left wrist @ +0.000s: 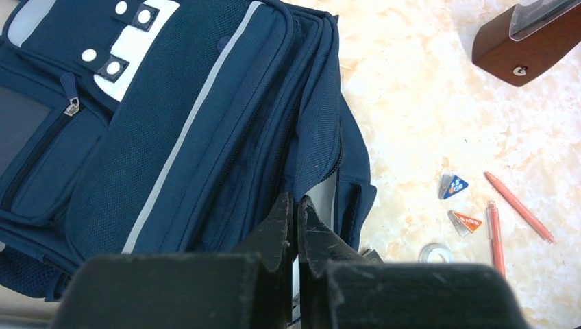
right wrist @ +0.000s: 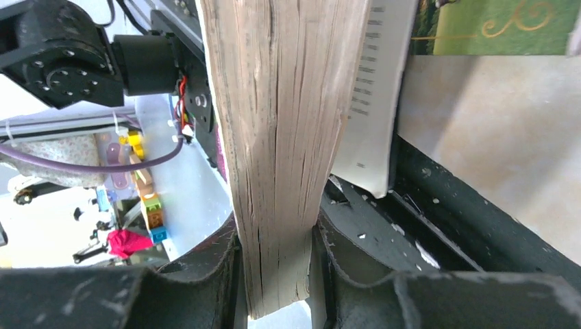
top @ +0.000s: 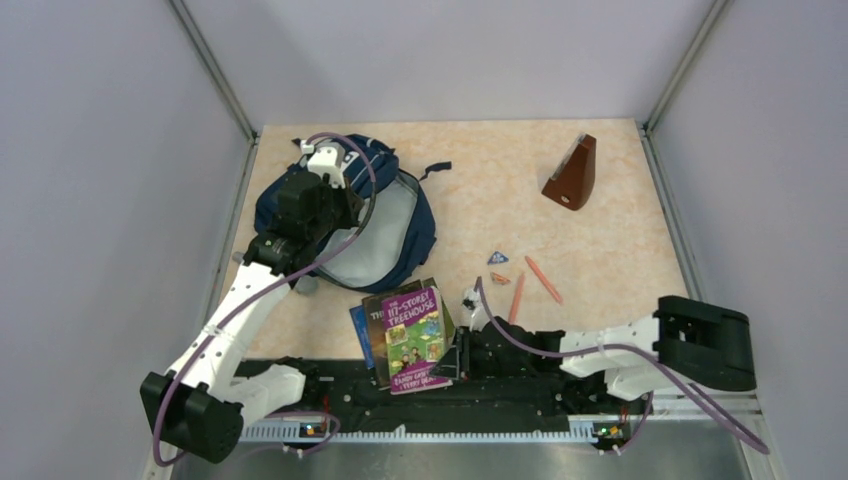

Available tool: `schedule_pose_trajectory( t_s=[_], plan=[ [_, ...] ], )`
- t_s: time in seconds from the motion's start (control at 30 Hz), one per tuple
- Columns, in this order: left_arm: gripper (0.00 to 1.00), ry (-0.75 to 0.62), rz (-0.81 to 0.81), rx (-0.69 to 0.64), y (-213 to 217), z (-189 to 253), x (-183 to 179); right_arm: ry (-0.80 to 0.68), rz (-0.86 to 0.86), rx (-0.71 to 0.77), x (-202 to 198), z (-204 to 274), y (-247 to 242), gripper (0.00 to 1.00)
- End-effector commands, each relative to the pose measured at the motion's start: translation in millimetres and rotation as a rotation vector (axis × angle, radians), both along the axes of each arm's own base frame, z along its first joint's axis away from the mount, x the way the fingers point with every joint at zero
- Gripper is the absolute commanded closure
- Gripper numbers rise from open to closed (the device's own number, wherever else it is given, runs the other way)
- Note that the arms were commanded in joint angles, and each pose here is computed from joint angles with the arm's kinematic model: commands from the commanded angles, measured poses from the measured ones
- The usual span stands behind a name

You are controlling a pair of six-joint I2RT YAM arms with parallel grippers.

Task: Pack the student bag
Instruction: Pick up the book from the center of the board.

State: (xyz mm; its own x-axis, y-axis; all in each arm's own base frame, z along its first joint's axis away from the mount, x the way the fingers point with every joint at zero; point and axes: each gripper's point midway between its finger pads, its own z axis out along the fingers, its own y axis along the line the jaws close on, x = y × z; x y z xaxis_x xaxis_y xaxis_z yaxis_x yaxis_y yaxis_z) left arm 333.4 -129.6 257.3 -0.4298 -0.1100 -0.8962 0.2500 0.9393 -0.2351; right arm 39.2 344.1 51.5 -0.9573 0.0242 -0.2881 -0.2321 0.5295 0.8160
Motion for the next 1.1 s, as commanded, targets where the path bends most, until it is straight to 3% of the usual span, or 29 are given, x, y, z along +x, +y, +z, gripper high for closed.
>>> schedule_pose_trajectory(
  t_s=[0.0, 0.1, 0.3, 0.5, 1.07],
  plan=[
    [1.00, -0.147, 0.012, -0.037, 2, 43, 5, -0.108, -0.087, -0.035, 19, 18, -15, 0.90],
    [1.00, -0.147, 0.009, -0.039, 2, 43, 4, -0.151, -0.117, -0.079, 27, 19, -25, 0.86],
    [1.00, -0.148, 0.011, -0.037, 2, 43, 5, -0.249, -0.123, -0.142, 40, 36, -26, 0.92],
    [1.00, -0.153, 0.006, -0.043, 2, 46, 3, -0.361, -0.156, -0.215, 59, 53, -36, 0.74],
    [1.00, -0.149, 0.000, -0.047, 0, 45, 3, -0.367, -0.133, -0.352, 66, -6, -37, 0.54]
  ],
)
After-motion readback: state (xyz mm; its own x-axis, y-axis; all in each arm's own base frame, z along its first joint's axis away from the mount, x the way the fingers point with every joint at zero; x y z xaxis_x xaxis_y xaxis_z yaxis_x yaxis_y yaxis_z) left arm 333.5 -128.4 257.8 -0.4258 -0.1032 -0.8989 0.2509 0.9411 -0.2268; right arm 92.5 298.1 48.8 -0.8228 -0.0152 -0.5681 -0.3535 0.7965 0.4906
